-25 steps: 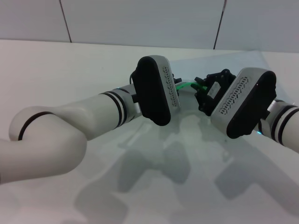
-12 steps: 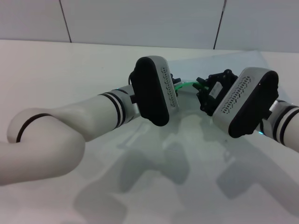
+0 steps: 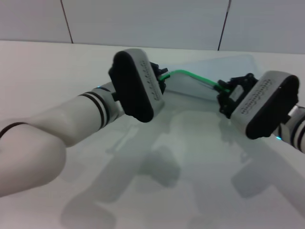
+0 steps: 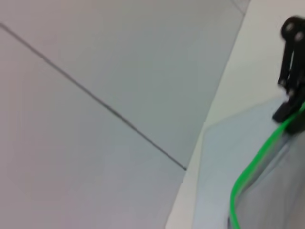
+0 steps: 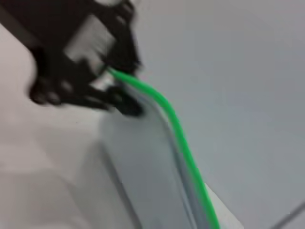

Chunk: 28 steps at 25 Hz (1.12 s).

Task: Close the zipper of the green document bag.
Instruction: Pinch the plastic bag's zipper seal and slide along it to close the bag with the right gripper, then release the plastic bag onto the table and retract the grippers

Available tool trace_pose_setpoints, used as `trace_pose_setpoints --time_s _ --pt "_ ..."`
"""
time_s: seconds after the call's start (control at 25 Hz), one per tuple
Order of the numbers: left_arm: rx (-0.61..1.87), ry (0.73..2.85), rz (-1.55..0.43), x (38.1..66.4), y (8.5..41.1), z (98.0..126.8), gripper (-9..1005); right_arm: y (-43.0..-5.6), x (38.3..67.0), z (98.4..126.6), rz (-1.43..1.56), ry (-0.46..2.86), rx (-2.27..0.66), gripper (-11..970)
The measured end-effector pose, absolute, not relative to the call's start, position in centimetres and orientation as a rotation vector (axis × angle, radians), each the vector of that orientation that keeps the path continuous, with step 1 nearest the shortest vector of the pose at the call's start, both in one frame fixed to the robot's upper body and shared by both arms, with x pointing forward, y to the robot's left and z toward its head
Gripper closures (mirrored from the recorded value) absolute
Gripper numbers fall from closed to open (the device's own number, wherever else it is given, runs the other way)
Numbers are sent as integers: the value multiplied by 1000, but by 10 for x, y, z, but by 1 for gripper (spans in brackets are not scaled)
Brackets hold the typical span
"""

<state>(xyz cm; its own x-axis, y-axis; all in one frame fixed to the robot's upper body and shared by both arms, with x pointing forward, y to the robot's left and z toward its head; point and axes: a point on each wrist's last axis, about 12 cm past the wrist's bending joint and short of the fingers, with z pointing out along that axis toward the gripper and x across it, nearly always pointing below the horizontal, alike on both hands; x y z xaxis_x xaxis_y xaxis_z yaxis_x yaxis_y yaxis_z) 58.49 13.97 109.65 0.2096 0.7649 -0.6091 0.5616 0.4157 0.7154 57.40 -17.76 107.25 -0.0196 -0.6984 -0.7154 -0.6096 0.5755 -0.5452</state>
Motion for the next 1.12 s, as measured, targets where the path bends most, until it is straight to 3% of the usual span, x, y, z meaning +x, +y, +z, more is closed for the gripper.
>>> trace_pose_setpoints --time_s 0.56,1.12 --pt "1096 1516 261 565 178 1103 943 -241 582 1066 -205 1848 -791 871" --pt "1041 1508 266 564 181 1107 954 -246 582 1071 -290 1815 -570 865"
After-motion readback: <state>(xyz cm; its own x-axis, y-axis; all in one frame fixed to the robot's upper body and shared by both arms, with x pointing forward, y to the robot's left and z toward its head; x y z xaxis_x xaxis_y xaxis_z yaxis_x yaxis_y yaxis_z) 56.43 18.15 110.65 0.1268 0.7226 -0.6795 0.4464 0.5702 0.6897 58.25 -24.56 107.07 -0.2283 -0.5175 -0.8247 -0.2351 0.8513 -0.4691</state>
